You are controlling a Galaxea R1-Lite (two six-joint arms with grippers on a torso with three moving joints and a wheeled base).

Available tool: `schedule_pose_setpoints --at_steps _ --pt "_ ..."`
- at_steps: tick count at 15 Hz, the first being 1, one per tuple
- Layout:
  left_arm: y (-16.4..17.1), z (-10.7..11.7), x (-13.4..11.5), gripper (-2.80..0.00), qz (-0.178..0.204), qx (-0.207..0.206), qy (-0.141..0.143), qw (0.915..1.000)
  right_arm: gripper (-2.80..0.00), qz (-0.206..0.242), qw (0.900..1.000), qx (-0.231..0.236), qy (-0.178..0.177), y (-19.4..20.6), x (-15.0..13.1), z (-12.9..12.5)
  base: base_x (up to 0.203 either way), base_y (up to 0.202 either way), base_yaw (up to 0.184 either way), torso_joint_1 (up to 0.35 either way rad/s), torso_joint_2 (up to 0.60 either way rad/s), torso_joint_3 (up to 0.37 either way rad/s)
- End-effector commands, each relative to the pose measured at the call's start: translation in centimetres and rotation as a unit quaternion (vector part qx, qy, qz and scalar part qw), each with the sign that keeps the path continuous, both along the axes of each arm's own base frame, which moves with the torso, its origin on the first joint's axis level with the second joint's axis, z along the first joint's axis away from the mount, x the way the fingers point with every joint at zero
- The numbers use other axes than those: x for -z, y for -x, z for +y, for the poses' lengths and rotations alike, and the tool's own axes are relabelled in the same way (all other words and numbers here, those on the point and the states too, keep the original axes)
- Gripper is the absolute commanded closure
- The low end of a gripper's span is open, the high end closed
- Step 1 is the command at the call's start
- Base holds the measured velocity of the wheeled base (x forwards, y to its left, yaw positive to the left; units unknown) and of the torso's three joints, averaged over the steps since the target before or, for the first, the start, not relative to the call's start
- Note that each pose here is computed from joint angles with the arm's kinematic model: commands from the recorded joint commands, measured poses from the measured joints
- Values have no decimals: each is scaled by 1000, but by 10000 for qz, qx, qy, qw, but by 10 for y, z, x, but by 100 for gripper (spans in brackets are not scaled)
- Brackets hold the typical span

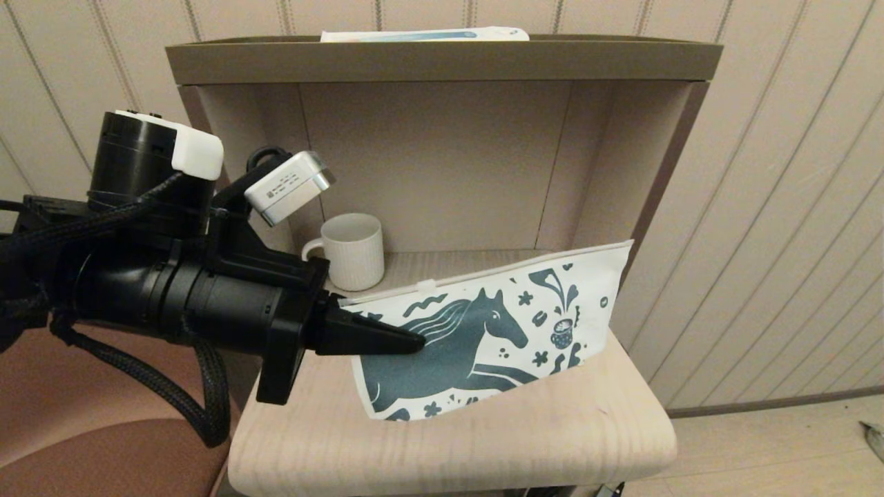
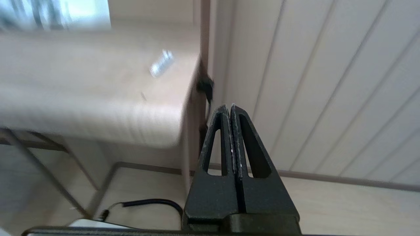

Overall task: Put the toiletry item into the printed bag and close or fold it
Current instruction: Pick up the storage bag, then open the storage bag

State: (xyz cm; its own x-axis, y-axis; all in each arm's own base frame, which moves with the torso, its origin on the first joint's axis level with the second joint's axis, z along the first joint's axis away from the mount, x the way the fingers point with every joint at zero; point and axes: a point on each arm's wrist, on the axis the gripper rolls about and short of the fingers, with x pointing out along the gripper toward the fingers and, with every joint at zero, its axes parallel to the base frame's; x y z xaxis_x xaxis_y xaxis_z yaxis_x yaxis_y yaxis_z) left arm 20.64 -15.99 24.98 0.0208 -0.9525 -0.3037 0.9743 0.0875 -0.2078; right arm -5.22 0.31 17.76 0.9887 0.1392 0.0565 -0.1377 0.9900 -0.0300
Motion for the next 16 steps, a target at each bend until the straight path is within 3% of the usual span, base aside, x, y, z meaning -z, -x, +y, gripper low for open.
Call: schedule_pose_setpoints --at_steps 1,3,5,7,9,12,14,16 --pt "9 -2 -1 0 -151 296 -183 9993 0 396 9991 -155 -49 -24 -39 -1 0 0 0 0 0 0" --pt "17 -8 3 0 -298 595 -378 9971 0 388 9975 -569 -154 -34 -88 -1 0 0 0 0 0 0" --pt "20 -16 8 0 -469 774 -489 9947 0 659 9877 -1403 -199 -42 -130 -1 0 0 0 0 0 0" --pt "25 -26 10 0 -518 940 -532 9928 0 1308 9593 -2500 -140 -57 -160 4 0 0 0 0 0 0" --pt "31 -40 8 0 -582 1183 -524 9899 0 2056 9159 -3444 131 -78 -177 22 0 0 0 0 0 0" --pt "41 -51 7 0 -667 1343 -550 9872 0 2812 8634 -4153 541 -109 -183 60 0 0 0 0 0 0" --pt "44 -54 7 0 -668 1402 -532 9864 0 3084 8414 -4359 831 -129 -178 83 0 0 0 0 0 0" --pt "43 -54 8 0 -657 1401 -541 9865 0 3243 8257 -4480 1115 -148 -172 104 0 0 0 0 0 0"
